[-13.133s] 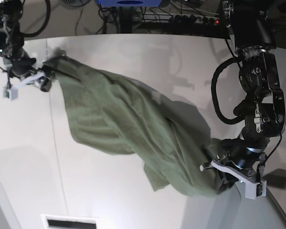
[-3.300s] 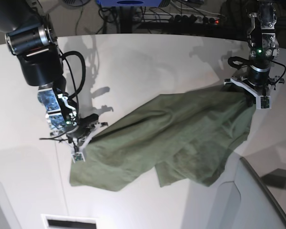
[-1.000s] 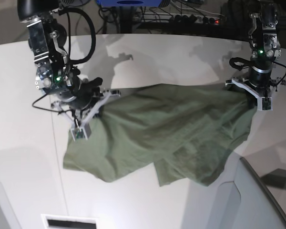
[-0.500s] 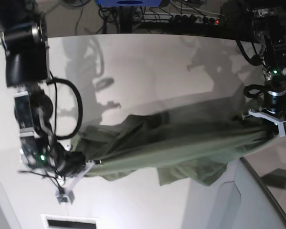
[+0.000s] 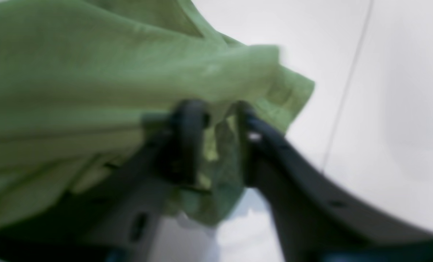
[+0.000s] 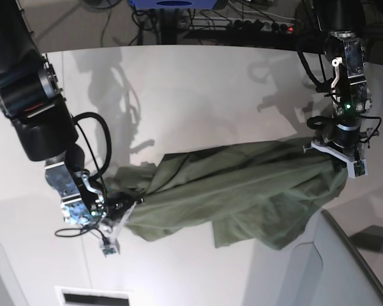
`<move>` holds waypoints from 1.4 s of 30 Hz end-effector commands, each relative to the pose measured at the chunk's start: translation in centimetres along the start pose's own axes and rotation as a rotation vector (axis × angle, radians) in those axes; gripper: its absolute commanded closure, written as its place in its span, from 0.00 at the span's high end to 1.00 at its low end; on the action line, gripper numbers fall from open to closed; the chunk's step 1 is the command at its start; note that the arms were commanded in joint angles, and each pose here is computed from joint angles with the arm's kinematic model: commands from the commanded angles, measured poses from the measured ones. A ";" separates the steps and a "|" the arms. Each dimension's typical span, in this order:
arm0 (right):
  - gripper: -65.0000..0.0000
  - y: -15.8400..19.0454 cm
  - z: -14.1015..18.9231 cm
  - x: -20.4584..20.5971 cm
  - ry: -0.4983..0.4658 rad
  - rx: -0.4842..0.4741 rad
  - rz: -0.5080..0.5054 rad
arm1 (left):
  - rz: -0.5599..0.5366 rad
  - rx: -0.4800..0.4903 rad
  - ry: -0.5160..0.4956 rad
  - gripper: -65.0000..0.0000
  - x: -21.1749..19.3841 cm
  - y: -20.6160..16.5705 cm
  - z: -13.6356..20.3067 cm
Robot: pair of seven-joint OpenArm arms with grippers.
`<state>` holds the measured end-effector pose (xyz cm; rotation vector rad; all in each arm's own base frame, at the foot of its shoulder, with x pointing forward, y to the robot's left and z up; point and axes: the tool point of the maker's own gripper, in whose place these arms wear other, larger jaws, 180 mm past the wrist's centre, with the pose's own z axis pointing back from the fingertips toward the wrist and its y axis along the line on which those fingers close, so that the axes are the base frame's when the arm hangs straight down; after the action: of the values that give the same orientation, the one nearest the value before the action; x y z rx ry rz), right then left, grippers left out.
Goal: Layout the t-shirt on the table in an organized manner, then fold the t-shirt properly
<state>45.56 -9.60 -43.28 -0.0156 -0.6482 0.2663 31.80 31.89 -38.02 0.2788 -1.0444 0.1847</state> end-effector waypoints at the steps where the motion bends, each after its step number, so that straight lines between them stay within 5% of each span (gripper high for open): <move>1: 0.36 0.0 1.2 3.6 -0.078 0.003 0.015 | -0.009 0.014 -0.055 0.00 1.8 0.6 -0.1; 4: 0.35 -0.2 3.4 2.9 -0.087 0.018 0.006 | -0.010 0.012 -0.051 0.00 1.5 0.5 0.1; 10: 0.37 5.2 7.7 -4.0 -0.130 0.138 -0.050 | -0.032 0.014 -0.013 0.00 -0.4 1.0 0.9; 20: 0.37 9.9 4.8 -7.2 -0.069 0.209 -0.136 | -0.036 0.018 0.000 0.00 -0.9 1.2 1.1; 39: 0.36 12.8 2.3 -4.8 -0.058 0.244 -0.171 | -0.157 0.062 0.000 0.00 -0.9 2.2 1.1; 42: 0.17 12.9 2.3 -4.7 -0.062 0.245 -0.172 | -0.159 0.063 0.000 0.00 -0.8 2.2 1.1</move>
<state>35.64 0.92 -47.32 0.2657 -0.6078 0.1770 28.96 32.95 -39.61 0.3890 -0.9598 0.0849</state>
